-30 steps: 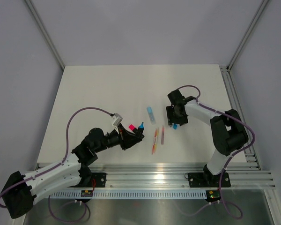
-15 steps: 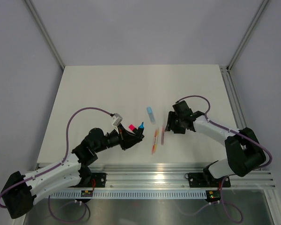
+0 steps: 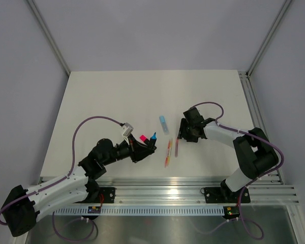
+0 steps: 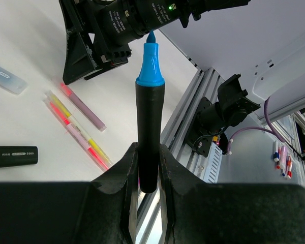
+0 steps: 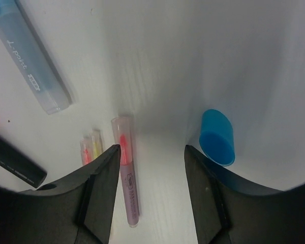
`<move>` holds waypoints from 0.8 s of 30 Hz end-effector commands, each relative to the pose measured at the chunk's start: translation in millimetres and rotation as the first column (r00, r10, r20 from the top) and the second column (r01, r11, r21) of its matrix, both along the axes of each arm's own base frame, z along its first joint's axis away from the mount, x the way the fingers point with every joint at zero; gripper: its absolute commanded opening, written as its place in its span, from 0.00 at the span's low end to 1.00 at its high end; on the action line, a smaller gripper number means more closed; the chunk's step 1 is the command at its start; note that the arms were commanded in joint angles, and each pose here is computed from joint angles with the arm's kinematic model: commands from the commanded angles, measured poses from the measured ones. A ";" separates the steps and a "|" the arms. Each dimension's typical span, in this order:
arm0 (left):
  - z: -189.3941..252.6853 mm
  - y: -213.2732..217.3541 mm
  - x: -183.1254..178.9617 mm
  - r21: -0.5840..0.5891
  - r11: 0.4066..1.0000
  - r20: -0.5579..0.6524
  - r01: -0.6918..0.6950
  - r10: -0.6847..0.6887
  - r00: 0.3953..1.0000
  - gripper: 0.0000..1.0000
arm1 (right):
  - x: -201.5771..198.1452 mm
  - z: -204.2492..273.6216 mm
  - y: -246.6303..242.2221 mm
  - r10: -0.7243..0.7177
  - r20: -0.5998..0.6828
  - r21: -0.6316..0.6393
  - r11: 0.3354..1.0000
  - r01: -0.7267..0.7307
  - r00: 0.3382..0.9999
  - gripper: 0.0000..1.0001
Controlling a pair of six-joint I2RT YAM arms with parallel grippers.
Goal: Insert the pens into the pen caps
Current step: Insert the pen cap onto the pen.
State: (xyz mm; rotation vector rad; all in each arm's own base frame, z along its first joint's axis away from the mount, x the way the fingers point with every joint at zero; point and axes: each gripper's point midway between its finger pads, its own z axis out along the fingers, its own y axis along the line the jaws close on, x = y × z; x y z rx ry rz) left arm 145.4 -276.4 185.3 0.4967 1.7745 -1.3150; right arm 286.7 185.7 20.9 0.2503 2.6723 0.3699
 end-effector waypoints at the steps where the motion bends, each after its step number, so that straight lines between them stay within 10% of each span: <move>1: 17.4 -4.0 0.9 -0.057 0.998 0.055 0.014 -0.011 0.998 0.00 | 7.0 2.6 -8.9 -0.027 0.030 -0.057 0.998 0.029 0.999 0.60; 24: 15.6 -5.7 0.6 -0.056 0.998 0.048 0.021 -0.018 0.999 0.00 | 6.9 6.3 -39.7 -0.077 0.017 -0.196 0.977 0.079 0.997 0.60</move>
